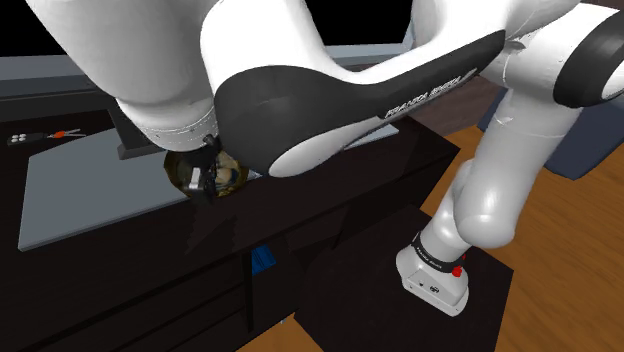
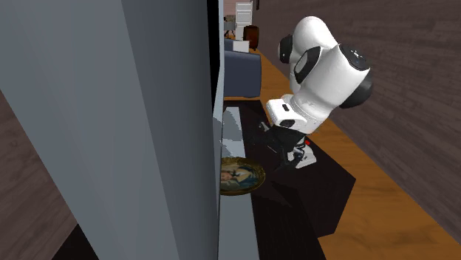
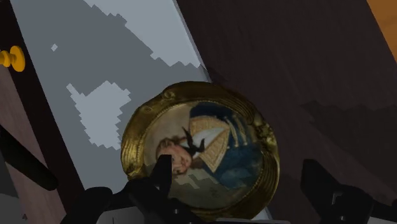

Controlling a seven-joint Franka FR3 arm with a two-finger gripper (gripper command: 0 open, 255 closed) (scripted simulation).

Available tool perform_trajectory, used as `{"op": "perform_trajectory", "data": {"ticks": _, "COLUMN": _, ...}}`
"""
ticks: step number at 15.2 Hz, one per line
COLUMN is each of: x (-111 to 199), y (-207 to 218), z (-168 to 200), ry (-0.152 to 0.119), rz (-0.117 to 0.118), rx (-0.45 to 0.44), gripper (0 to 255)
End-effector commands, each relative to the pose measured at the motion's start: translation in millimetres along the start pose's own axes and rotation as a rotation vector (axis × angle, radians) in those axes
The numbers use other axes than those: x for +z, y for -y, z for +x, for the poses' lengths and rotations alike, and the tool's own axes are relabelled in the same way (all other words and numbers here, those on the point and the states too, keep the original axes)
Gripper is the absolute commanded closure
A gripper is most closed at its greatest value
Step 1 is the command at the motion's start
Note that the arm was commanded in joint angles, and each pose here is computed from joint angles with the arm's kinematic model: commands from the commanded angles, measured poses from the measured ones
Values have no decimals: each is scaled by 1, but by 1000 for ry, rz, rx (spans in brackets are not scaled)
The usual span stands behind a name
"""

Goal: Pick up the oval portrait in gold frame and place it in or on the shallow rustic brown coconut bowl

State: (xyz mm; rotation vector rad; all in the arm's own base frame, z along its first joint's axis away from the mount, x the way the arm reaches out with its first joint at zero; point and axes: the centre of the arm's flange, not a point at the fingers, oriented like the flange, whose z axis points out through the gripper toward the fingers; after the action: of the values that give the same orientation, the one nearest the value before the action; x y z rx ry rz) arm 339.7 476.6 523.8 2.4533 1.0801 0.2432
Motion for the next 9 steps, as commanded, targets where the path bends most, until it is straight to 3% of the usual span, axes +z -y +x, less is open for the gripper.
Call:
{"op": "perform_trajectory", "data": {"ticks": 1, "x": 0, "y": 28, "z": 15, "ry": -9, "rz": -29, "rx": -40, "gripper": 0}}
{"op": "perform_trajectory", "data": {"ticks": 3, "x": 0, "y": 44, "z": 23, "ry": -13, "rz": -46, "rx": -66, "gripper": 0}}
{"op": "perform_trajectory", "data": {"ticks": 9, "x": 32, "y": 43, "z": 24, "ry": -13, "rz": -46, "rx": -66, "gripper": 0}}
